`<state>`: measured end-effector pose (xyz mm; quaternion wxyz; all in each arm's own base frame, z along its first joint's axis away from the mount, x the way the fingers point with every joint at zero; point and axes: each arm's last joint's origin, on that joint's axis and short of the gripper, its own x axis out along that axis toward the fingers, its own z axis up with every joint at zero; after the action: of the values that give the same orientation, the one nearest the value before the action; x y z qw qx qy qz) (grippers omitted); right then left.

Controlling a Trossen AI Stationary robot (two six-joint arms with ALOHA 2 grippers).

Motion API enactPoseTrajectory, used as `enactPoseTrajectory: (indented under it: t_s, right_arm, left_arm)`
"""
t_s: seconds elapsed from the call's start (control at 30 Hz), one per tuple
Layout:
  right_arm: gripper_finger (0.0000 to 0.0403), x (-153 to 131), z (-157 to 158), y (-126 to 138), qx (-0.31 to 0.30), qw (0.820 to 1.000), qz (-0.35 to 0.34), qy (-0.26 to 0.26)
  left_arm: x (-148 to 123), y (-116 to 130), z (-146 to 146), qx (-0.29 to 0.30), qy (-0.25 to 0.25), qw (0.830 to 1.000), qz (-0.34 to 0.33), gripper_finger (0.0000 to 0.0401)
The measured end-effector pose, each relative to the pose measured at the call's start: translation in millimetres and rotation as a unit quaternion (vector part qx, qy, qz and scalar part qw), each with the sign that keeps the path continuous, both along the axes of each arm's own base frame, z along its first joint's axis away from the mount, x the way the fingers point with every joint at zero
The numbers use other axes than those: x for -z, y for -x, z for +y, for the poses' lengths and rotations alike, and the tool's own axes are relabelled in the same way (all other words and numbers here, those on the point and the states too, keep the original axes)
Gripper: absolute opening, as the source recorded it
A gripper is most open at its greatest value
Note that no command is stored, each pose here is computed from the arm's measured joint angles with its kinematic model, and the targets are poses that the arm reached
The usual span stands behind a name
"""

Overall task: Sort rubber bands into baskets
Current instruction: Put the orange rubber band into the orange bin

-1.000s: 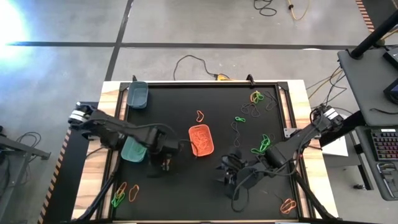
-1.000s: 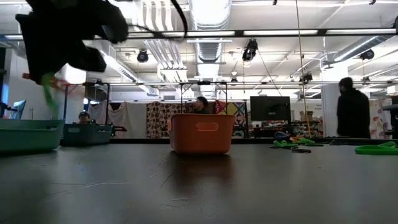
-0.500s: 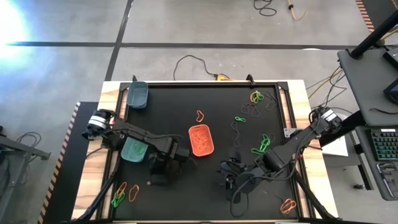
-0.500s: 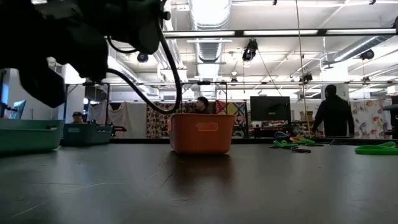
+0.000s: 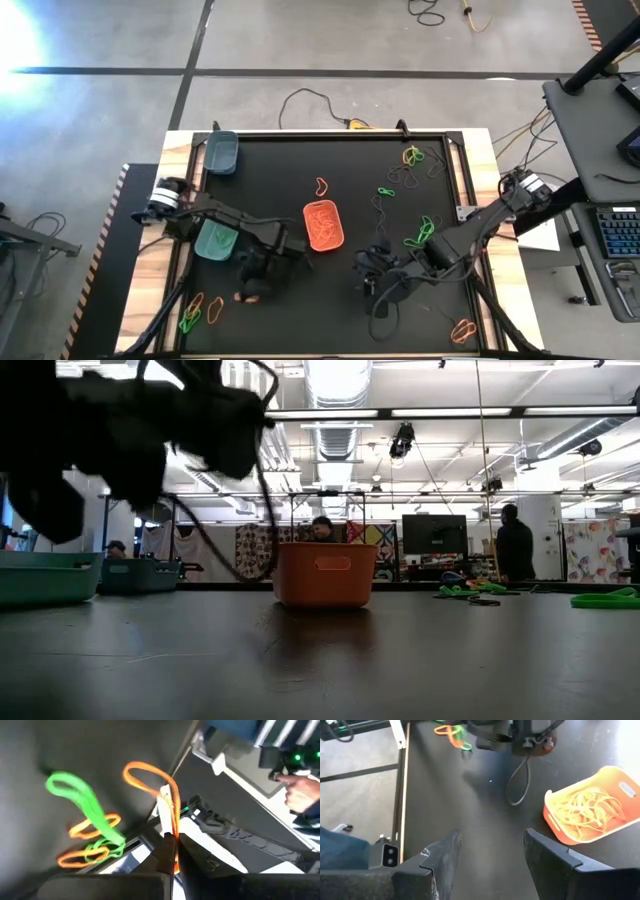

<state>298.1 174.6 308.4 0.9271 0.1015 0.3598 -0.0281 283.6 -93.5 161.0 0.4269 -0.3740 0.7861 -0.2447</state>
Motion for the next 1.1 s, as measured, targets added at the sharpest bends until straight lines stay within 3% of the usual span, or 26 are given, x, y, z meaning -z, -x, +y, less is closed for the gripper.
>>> enactPoseTrajectory:
  t_s: [0.23,0.37,0.47,0.6,0.73,0.9,0.97,1.1]
  right_arm:
    - [0.0206,1,-1,1,0.010,1.000,0.009,-0.008]
    - [0.0206,1,-6,-1,0.020,1.000,0.008,-0.006]
    - [0.0206,1,-11,-3,0.029,1.000,0.010,-0.002]
    - [0.0206,0,-23,-7,0.046,0.999,0.015,0.001]
    - [0.0206,2,-41,-12,0.069,0.997,0.031,0.008]
    - [0.0206,-3,-63,-14,0.091,0.994,0.063,0.014]
    - [0.0206,-9,-68,-13,0.091,0.993,0.073,0.026]
    - [0.0206,-19,-78,-14,0.095,0.991,0.081,0.036]
  left_arm:
    - [-42,-8,6,0.022,0.038,0.989,-0.144,0.0000]
    - [-55,-26,22,-0.009,0.008,0.963,-0.269,0.0000]
    - [-77,-37,41,-0.050,-0.054,0.927,-0.367,0.0000]
    - [-109,-41,67,-0.108,-0.167,0.851,-0.487,0.0000]
    - [-93,-47,92,-0.163,-0.300,0.806,-0.484,0.0000]
    - [-67,-62,104,-0.202,-0.389,0.765,-0.473,0.0000]
    - [-53,-66,105,-0.189,-0.431,0.754,-0.458,0.0000]
    - [-31,-80,106,-0.173,-0.444,0.745,-0.467,0.0000]
